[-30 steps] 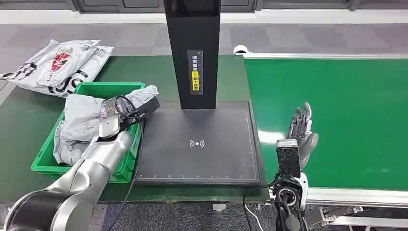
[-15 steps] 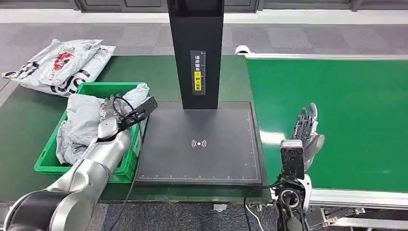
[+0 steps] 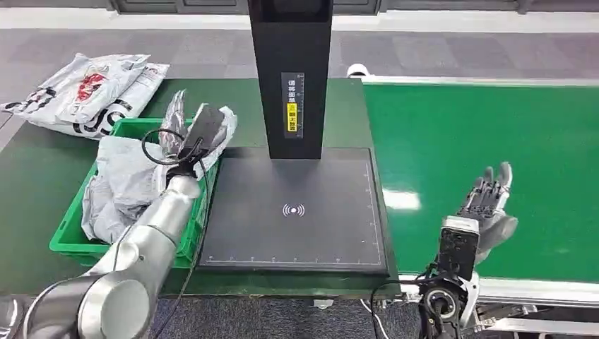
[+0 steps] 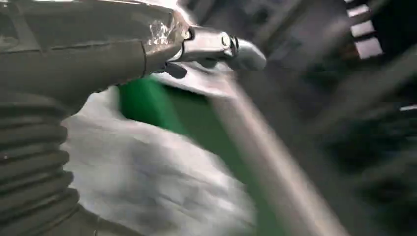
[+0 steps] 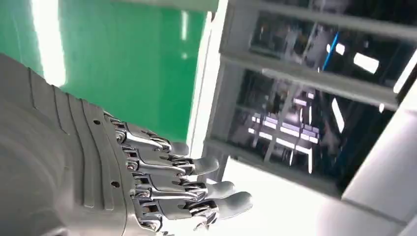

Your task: Moved the parcel from conveyor to table for the left to box.

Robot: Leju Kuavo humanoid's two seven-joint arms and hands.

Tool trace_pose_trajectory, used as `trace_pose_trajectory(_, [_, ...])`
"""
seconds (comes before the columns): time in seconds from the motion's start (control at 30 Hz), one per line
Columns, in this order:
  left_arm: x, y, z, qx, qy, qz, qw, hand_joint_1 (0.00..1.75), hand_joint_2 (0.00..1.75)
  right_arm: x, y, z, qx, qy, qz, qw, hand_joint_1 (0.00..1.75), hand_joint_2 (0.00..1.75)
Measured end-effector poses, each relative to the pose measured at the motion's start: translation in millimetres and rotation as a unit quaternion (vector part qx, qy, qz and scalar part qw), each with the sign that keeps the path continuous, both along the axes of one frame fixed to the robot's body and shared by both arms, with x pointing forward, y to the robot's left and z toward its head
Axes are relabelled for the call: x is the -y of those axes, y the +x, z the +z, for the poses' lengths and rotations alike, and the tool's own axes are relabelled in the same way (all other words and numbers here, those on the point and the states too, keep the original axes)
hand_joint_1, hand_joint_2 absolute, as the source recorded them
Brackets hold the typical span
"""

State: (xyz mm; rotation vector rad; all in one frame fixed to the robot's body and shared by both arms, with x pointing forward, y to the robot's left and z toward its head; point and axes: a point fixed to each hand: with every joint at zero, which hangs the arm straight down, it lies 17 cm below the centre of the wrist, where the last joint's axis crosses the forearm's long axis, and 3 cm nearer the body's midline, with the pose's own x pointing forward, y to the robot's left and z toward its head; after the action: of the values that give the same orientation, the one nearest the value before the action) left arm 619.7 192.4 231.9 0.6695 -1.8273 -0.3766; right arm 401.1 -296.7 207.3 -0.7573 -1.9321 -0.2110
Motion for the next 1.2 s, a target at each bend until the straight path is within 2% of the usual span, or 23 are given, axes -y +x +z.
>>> trace_pose_trajectory(0.1, [15.9, -1.1, 13.9, 0.013, -0.046, -0.004, 0.999, 0.00, 0.00, 1.6, -4.3, -0.4, 0.003, 0.000, -0.002, 1.000, 0.00, 0.00])
trace_pose_trajectory(0.23, [18.2, -3.0, 13.4, 0.012, -0.075, 0.005, 0.997, 0.00, 0.00, -1.8, -3.4, -5.6, 0.006, 0.005, 0.008, 1.000, 0.00, 0.00])
trace_pose_trajectory(0.47, [-1.3, -6.5, 6.2, 0.019, -0.105, 0.026, 0.994, 0.00, 0.00, -25.0, 31.8, -30.5, -0.016, 0.017, 0.053, 0.998, 0.00, 0.00])
trace_pose_trajectory(0.57, [-4.1, -6.9, 0.3, 0.013, -0.124, 0.018, 0.992, 0.00, 0.00, -32.9, 43.3, -42.7, -0.028, 0.019, 0.070, 0.997, 0.00, 0.00])
trace_pose_trajectory(0.67, [14.1, -9.1, -12.8, -0.010, -0.188, -0.048, 0.981, 0.00, 0.00, -40.4, 56.0, -51.7, -0.035, 0.020, 0.083, 0.996, 0.00, 0.00])
trace_pose_trajectory(0.77, [47.6, -20.6, -23.6, -0.030, -0.260, -0.143, 0.954, 0.00, 0.00, -48.1, 69.0, -58.9, -0.042, 0.012, 0.089, 0.995, 0.00, 0.00])
trace_pose_trajectory(0.87, [71.6, -36.0, -36.3, -0.037, -0.286, -0.180, 0.940, 0.00, 0.00, -62.4, 83.2, -66.1, -0.050, 0.000, 0.103, 0.993, 0.00, 0.00])
trace_pose_trajectory(0.9, [77.2, -40.8, -41.7, -0.039, -0.294, -0.182, 0.938, 0.00, 1.75, -69.0, 88.7, -67.9, -0.054, -0.003, 0.110, 0.992, 0.00, 0.00])
trace_pose_trajectory(1.07, [85.6, -57.3, -59.9, -0.039, -0.350, -0.159, 0.922, 0.00, 1.75, -100.1, 115.9, -67.6, -0.069, -0.019, 0.142, 0.987, 0.00, 0.00])
trace_pose_trajectory(1.2, [100.6, -60.8, -50.4, -0.028, -0.364, -0.159, 0.917, 0.00, 1.75, -118.9, 125.9, -64.4, -0.079, -0.028, 0.152, 0.985, 0.00, 0.00])
